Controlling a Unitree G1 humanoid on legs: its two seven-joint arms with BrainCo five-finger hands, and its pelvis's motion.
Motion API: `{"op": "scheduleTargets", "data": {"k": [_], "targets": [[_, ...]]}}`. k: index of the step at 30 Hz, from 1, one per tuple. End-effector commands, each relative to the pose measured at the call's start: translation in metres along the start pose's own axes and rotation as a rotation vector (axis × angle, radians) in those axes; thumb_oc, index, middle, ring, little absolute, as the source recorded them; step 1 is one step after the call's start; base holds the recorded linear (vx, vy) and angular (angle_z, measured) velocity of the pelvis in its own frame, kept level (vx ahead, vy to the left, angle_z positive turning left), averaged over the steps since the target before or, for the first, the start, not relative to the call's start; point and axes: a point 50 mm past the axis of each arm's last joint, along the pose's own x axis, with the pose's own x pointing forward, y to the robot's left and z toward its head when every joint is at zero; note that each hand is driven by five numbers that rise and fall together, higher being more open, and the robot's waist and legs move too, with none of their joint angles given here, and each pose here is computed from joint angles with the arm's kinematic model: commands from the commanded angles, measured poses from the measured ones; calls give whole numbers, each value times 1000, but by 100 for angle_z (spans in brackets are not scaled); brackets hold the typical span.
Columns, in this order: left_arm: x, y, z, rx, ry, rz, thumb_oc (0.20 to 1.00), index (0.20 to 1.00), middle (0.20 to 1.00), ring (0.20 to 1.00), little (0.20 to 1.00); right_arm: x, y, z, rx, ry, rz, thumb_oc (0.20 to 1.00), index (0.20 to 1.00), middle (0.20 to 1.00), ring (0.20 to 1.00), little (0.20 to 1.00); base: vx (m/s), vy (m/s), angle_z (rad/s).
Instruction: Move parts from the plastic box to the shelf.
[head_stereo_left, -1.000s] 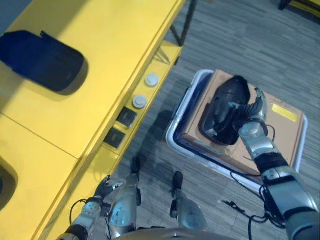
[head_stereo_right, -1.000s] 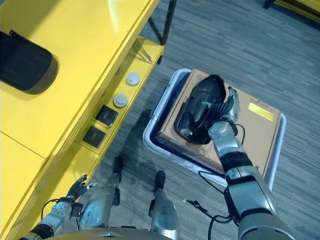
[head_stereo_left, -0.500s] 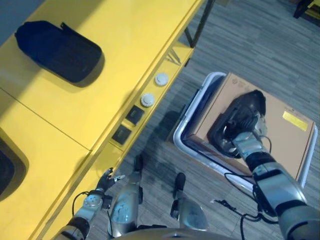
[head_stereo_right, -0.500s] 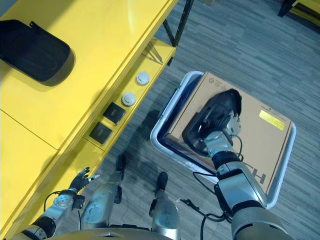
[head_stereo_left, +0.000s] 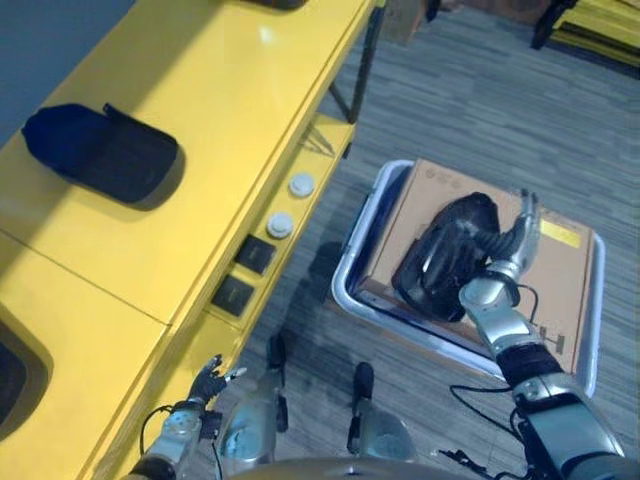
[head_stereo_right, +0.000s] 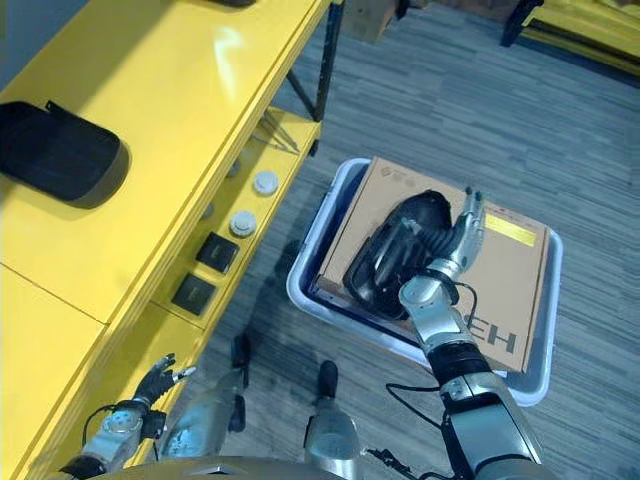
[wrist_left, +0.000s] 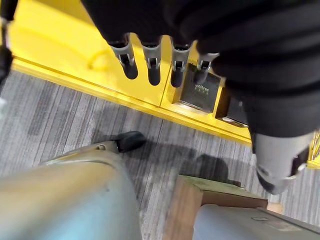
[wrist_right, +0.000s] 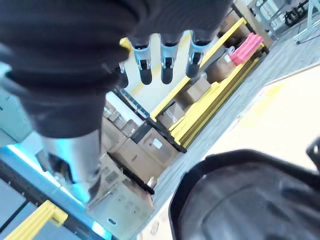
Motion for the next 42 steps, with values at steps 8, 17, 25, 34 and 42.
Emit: {"op": "scheduleTargets", "data": {"k": [8,17,25,34,42], "targets": [[2,-20,-3,26,26,-33,1000,1000,1000,1000,1000,4,-18,-42,-175,157,-8,1000,1000,1000,1000,1000,19,-2,-5],[6,-15,5,65,9,-53,1000,1000,1000,1000,1000,-53,17,-112,-361,620,469,1000,1000,1000,1000,1000,-12,-19,2],[10,-12,11,131,12,-82,1000,1000,1000,1000,1000,-91,23,-144,-420,864,670,200,200,200,200,200,18,-37,20],[6,-11,13,141,-52,-114,1000,1000,1000,1000,1000,-106,3,-163,-423,864,516,200,200,200,200,200,29,-16,8],[3,-9,61,112,-237,-194,1000,1000,1000,1000,1000,-107,-33,-181,-406,820,359,200,200,200,200,200,13,-47,-3]]}}
